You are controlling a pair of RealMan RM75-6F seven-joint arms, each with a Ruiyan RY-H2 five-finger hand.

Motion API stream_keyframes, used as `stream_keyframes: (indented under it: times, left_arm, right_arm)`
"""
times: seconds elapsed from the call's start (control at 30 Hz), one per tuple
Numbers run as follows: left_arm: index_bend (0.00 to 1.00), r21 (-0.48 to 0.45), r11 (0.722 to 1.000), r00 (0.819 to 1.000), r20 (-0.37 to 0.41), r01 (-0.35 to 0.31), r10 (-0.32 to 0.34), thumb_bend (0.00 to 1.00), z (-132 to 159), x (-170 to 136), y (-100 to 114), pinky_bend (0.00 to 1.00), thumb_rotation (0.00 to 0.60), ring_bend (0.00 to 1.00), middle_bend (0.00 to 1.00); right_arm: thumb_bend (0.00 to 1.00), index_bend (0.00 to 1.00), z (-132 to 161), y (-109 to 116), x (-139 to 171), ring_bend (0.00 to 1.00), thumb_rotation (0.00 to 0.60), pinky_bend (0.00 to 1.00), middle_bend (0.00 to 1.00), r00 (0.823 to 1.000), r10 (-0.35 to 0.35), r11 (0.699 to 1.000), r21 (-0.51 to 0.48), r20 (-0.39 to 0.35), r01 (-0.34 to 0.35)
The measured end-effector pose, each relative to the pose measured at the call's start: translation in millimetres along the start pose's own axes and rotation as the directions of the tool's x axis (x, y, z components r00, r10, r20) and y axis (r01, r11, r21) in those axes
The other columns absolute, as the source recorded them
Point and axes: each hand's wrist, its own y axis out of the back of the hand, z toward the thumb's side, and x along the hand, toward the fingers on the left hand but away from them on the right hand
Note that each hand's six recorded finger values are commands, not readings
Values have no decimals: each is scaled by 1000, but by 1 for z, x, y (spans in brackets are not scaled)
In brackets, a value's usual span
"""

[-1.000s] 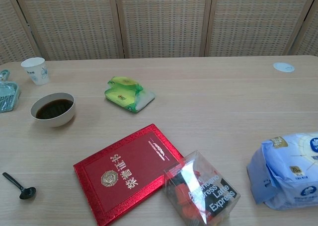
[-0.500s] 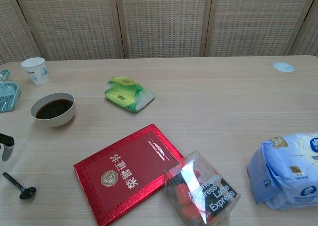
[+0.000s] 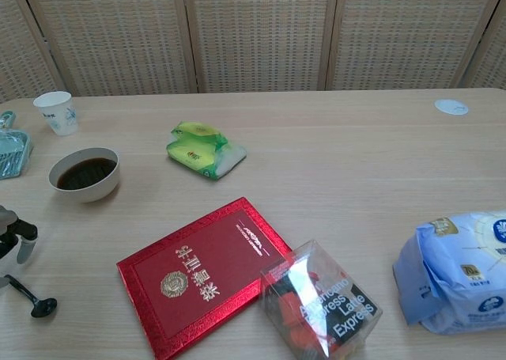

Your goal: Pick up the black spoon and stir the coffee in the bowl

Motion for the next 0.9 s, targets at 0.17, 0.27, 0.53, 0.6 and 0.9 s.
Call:
stream_keyframes:
  times: [0.17,0.27,0.53,0.6,0.9]
  left_arm:
    - [532,-6,1000,1000,1,5,-5,307,1,0,-2,740,600,709,769]
    - [532,-11,1000,1000,-3,11,-11,307,0,0,-4,740,600,709,769]
    - [532,-19,1000,1000,-14,21,-21,308,-3,-3,-8,740,600,709,769]
    - [532,-19,1000,1000,-15,23,-24,308,-4,-3,-9,740,600,710,769]
    - [538,-16,999,999,-13,36,-36,309,-2,0,-12,740,600,709,769]
  right_arm:
    - [235,0,0,0,0,0,600,0,0,1000,-1,1000,0,0,1]
    - [235,0,0,1,0,0,600,0,0,1000,-1,1000,2,-2,1]
    - [236,0,0,1,0,0,600,0,0,1000,1,1000,4,-2,-1]
    - [236,0,0,0,0,0,600,0,0,1000,3,1000,5,0,-3]
    - [236,0,-2,0,1,0,600,0,0,1000,6,1000,7,6,-6]
